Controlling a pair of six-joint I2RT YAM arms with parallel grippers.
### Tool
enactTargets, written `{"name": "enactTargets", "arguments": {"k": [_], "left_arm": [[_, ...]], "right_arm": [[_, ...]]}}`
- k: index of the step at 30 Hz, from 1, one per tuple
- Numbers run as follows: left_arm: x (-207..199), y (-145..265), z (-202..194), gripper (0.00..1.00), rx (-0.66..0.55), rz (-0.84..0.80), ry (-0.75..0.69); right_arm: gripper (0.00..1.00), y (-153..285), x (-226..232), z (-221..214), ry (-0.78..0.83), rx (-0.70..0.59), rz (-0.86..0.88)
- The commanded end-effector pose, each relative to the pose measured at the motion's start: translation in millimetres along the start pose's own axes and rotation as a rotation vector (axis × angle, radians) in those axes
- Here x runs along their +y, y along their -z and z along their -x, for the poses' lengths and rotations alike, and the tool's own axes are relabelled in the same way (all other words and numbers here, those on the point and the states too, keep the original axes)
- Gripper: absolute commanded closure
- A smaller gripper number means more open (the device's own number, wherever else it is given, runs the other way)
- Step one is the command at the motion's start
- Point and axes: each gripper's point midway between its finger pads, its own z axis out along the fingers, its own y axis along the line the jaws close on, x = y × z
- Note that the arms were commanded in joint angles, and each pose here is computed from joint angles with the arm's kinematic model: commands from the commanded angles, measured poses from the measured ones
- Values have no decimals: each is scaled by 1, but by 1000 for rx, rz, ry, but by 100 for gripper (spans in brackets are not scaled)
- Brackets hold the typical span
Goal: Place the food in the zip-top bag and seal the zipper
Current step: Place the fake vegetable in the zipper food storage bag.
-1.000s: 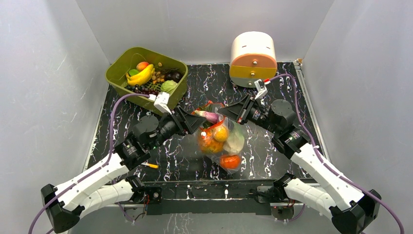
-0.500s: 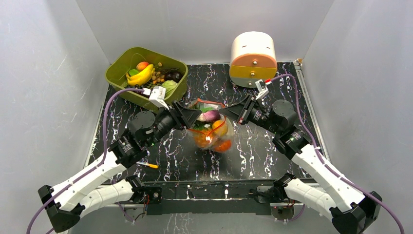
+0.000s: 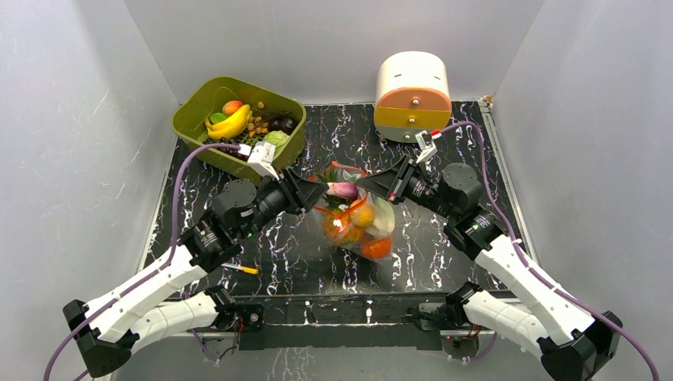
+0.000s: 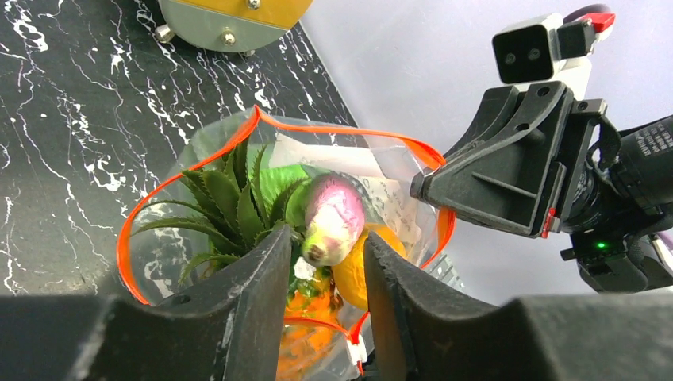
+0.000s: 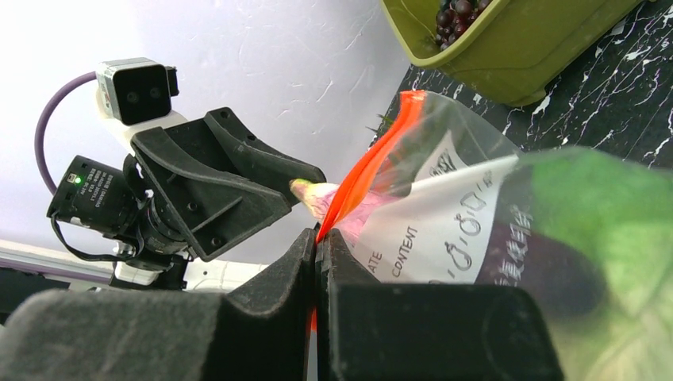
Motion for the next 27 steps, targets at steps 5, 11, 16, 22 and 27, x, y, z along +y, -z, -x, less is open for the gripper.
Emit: {"name": "enactTargets", "arguments": {"k": [5,11,16,22,27], "left_arm": [[-7,2,9,76,-5,-17,-80],[-6,4,9,100,-11,-24,-97],[-12,-4,-12,100,65,-88,-101],[-11,-19,-37,100,180,-103,-129],[-8,-25,-46,100,216,-97,-137]], "right_arm": [[100,4,33,17,40,-70,133],[100,1,31,14,34,-53,138],[100,-6,37,12,31,-20,180],[100,-18,39,6,51,53,209],[100,-21,47,8,97,89,216]]}}
